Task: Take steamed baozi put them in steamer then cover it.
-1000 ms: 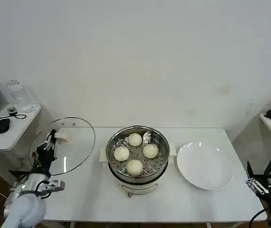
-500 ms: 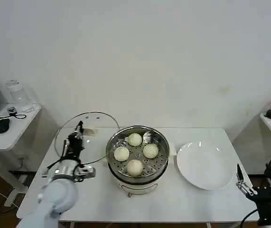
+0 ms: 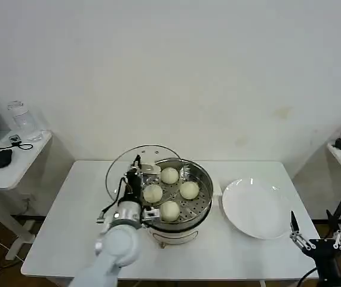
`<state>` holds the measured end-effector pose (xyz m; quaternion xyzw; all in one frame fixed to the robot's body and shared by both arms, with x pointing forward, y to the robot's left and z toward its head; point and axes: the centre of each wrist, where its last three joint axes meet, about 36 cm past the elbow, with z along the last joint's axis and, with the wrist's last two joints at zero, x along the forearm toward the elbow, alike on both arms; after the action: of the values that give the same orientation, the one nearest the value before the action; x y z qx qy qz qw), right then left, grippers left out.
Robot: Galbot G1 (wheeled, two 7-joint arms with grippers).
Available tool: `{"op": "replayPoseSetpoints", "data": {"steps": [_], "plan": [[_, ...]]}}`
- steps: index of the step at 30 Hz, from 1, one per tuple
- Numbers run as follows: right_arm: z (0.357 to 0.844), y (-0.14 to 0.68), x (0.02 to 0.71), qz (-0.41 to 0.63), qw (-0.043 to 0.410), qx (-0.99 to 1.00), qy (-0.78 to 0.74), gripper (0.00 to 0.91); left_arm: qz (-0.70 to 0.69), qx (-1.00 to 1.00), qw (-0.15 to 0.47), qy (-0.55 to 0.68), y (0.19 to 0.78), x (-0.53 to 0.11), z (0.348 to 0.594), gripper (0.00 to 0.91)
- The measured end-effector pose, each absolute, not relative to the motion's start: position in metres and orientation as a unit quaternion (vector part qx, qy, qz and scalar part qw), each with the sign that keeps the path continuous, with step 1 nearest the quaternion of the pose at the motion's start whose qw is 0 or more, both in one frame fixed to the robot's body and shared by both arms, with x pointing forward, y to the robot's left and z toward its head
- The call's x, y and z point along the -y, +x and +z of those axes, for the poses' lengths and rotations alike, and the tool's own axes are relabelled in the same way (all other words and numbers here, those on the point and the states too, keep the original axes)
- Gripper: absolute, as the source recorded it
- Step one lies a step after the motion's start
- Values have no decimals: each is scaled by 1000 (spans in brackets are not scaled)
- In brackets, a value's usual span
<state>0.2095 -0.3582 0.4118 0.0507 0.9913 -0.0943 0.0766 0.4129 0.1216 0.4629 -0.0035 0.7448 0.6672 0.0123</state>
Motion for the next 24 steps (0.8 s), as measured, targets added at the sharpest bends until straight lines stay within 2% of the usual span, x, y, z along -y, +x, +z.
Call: {"op": "replayPoseSetpoints", "data": {"steps": [14, 24], "plan": [[407, 211, 352, -93, 73, -992, 45, 907, 655, -756, 2, 11, 412, -66, 453, 0], [405, 211, 350, -90, 72, -992, 43, 907, 680, -733, 4, 19, 408, -49, 435, 0]]}}
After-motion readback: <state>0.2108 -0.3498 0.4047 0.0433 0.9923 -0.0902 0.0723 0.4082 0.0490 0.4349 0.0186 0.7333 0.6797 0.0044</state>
